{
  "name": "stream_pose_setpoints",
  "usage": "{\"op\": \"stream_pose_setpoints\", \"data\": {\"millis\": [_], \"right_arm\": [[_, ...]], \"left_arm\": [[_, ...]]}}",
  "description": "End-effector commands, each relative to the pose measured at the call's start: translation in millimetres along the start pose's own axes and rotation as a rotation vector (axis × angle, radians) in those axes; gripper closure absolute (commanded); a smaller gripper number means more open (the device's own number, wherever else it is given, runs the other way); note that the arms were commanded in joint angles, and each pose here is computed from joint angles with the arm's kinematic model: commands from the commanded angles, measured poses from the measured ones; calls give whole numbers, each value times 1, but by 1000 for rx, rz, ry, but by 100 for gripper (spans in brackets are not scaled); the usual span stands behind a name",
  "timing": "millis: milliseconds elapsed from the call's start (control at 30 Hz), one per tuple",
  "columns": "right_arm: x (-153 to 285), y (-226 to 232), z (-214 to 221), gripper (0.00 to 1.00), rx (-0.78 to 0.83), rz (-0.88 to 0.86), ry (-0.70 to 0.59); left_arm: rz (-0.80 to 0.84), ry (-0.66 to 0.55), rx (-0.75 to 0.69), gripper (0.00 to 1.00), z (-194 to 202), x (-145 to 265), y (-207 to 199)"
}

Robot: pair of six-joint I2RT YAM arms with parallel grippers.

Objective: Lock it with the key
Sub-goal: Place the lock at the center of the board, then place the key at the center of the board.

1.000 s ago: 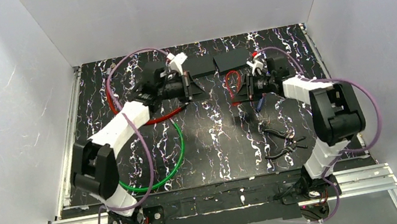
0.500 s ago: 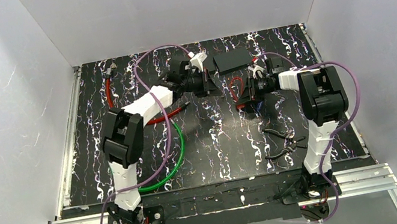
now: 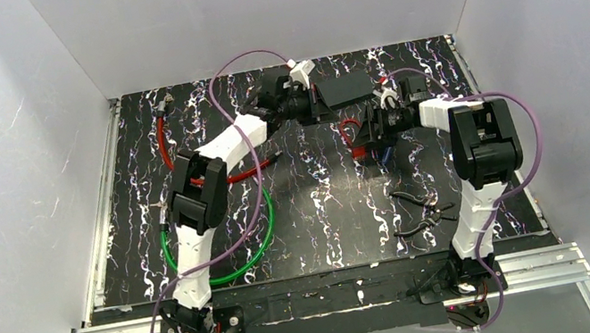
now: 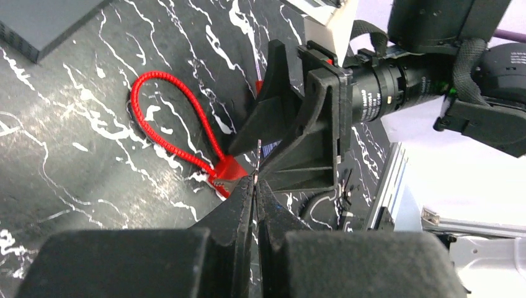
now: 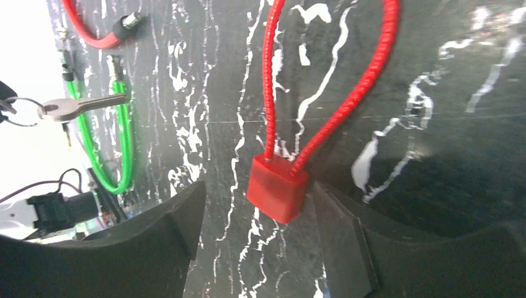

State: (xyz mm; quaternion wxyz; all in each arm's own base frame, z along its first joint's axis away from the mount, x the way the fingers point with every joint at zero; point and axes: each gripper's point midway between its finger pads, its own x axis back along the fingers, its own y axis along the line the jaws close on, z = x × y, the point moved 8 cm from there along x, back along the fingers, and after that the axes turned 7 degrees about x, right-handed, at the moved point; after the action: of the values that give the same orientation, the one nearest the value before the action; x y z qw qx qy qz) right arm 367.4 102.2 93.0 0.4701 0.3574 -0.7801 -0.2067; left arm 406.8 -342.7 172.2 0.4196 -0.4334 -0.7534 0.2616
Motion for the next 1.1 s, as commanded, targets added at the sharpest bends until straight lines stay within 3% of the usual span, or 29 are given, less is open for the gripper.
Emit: {"op": "stream_pose_setpoints", "data": {"millis": [0, 167, 567, 767, 833, 1067], "right_arm": [[26, -5, -18, 23, 63, 117, -53], [42, 2, -27, 3, 89, 113, -109], [55, 20, -36, 2, 156, 79, -165], [55, 20, -37, 2, 169, 66, -166], [55, 21, -37, 2, 175, 66, -168], [58, 26, -37, 2, 185, 45, -176]], "left_arm": [[10, -11, -33, 100, -3, -15, -5], [11, 0, -28, 100, -1, -39, 3], [-15, 13, -44, 98, 5, -74, 22], [-22, 4, -61, 66, -3, -55, 10], [-21, 10, -61, 50, -6, -42, 2], [-9, 32, -110, 28, -22, 39, -33]]}}
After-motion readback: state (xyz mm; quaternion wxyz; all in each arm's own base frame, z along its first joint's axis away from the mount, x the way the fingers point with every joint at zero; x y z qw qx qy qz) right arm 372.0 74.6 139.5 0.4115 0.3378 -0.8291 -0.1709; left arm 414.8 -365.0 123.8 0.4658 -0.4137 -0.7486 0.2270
